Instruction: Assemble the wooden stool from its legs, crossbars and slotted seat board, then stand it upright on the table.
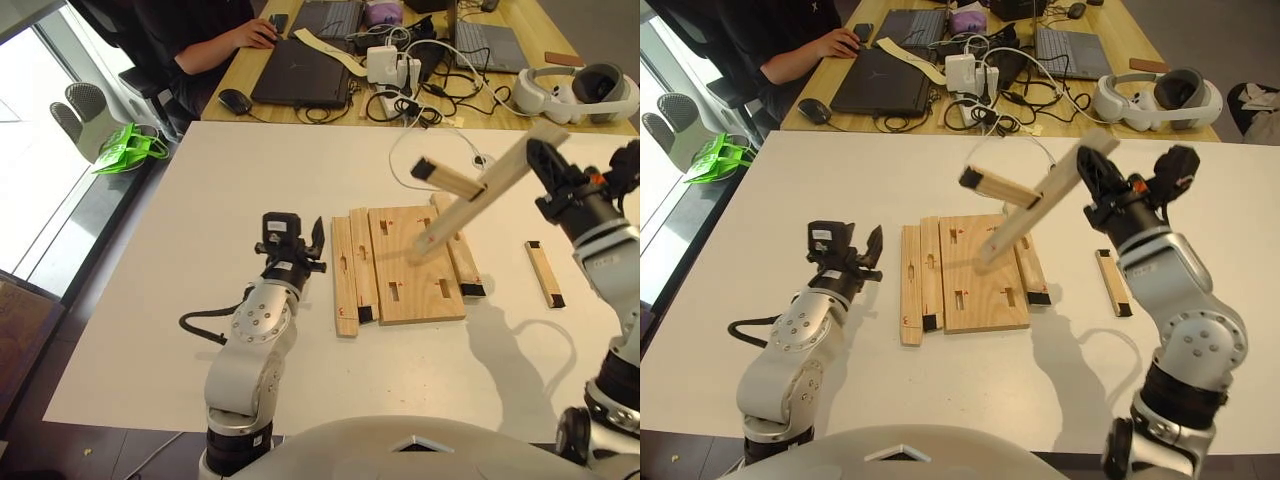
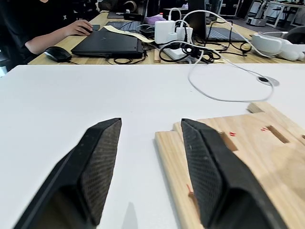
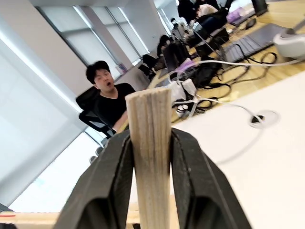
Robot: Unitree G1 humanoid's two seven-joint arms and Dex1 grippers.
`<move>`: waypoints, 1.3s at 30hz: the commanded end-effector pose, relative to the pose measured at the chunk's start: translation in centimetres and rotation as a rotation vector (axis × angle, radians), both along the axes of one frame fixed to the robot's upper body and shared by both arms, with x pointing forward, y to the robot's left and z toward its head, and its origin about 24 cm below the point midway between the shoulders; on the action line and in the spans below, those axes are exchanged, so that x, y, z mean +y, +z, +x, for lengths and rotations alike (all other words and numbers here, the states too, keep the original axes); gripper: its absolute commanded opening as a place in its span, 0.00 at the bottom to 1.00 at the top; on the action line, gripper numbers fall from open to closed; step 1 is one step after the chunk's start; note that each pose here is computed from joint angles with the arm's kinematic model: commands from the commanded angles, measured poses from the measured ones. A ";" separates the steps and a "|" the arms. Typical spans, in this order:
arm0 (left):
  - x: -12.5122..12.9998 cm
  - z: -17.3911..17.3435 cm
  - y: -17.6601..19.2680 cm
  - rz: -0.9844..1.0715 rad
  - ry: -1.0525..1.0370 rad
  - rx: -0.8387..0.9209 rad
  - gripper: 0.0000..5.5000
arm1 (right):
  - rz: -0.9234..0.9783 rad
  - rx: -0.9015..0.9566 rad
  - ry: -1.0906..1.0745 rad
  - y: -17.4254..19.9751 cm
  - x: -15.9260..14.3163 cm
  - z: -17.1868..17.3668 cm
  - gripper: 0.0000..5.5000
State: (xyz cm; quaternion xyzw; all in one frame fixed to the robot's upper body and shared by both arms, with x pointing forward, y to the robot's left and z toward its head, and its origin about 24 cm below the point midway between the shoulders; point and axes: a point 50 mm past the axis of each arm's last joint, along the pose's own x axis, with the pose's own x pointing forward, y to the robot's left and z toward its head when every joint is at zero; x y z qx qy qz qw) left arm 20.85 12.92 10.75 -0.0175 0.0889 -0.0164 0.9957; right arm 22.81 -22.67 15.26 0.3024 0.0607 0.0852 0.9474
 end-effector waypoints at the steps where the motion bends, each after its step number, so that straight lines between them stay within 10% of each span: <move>1: 0.9 -0.1 1.0 -0.051 0.086 -0.061 0.42 | -0.076 0.059 0.010 -0.9 -1.2 -2.0 0.18; 39: 0.1 -1.4 1.0 -0.116 0.239 -0.128 0.42 | -0.106 -0.018 0.167 3.8 -1.8 0.5 0.18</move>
